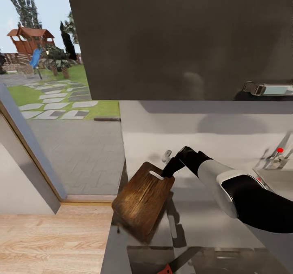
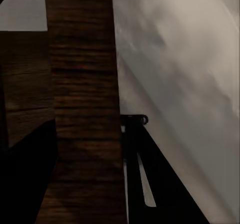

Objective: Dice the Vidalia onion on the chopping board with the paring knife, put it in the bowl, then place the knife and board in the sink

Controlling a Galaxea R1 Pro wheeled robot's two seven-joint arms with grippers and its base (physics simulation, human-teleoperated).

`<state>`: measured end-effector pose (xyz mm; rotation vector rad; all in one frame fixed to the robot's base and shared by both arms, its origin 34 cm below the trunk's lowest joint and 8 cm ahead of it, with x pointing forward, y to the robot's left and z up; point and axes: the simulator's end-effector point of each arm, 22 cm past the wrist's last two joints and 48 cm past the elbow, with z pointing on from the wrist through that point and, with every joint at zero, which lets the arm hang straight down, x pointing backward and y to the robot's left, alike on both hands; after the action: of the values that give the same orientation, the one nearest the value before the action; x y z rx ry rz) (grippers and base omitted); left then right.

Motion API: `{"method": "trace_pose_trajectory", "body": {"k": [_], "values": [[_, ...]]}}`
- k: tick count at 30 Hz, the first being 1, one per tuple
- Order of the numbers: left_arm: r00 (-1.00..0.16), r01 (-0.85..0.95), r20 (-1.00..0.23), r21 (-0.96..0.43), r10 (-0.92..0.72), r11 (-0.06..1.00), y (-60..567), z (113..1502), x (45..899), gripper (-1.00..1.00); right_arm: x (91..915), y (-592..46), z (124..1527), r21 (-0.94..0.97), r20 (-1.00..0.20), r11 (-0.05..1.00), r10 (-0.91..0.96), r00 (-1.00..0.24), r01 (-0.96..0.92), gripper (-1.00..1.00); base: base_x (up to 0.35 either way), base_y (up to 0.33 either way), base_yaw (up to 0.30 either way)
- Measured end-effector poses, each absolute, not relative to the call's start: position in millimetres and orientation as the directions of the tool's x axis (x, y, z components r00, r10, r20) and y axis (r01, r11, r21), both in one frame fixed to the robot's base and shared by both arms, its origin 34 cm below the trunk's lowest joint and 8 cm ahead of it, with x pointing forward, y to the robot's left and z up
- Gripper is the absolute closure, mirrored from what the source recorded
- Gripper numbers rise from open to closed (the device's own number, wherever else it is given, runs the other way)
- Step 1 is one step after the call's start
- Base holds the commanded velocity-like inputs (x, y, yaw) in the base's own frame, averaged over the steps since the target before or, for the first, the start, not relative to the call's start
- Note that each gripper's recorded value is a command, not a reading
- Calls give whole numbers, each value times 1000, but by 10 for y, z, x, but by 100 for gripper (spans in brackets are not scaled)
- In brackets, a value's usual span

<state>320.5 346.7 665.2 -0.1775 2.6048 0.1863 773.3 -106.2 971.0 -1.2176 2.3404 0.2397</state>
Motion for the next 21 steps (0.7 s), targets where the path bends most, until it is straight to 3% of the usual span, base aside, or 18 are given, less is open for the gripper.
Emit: {"method": "trace_pose_trajectory", "body": {"k": [21], "values": [[-843,-165,-530,91,-93,982,3456,6708,3288,-100,7744,-917,10049,20,-597,631,-615,-516,-775,100,0,0,0]]}}
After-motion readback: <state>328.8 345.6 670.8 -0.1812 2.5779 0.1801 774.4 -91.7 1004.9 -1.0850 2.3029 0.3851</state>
